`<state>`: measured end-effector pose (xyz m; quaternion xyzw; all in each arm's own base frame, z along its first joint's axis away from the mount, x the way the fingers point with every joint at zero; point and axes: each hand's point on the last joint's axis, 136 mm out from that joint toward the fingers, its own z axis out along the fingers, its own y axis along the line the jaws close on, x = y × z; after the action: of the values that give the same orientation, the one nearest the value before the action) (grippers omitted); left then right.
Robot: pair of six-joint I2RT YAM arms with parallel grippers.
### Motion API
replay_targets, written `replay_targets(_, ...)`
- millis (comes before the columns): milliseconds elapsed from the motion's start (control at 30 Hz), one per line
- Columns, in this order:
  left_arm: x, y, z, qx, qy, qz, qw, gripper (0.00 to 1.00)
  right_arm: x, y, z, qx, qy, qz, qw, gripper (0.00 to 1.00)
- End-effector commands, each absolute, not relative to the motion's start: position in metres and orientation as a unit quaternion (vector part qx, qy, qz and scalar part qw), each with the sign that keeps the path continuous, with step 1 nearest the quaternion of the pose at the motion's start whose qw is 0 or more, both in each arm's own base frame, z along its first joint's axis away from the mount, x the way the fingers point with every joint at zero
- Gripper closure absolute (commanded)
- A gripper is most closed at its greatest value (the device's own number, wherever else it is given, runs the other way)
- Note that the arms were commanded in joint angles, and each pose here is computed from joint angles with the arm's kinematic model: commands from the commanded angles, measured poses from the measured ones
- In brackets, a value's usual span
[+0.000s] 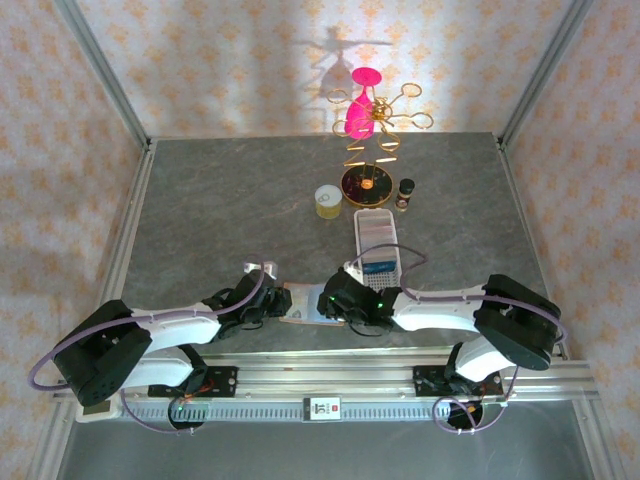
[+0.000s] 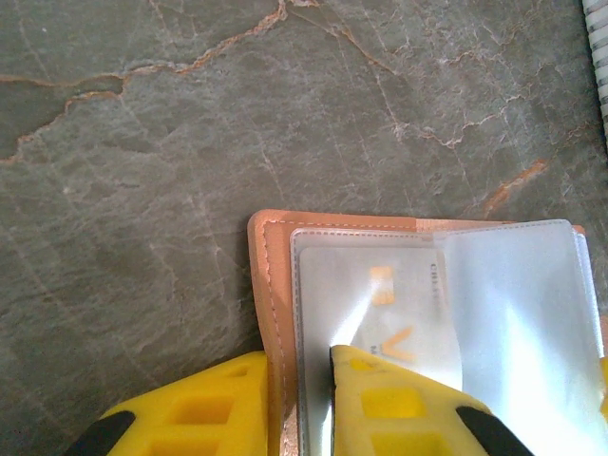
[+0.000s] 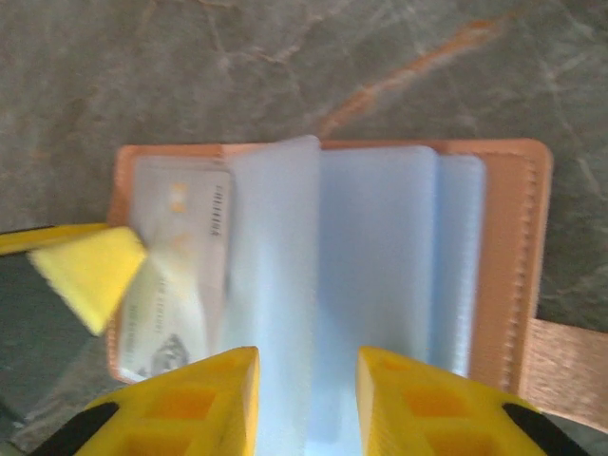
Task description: Put the credit cards into the card holder
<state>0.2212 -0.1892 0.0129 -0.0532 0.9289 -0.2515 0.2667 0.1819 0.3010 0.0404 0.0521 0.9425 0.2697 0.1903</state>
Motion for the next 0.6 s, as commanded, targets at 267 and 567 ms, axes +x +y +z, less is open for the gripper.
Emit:
replay_targets(267, 0.185, -0.161, -0.029, -0.053, 0.963, -0.181, 0.193, 0.81, 0.184, 0.318, 0.045, 0.055, 0.932, 0.303, 0.191, 0.67)
replay_targets(567, 0.187, -0.162, -0.025, -0.061, 0.961, -0.186, 0.197, 0.80, 0.190, 0.322, 0.054, 0.057, 0.929, 0.305, 0.202, 1.00)
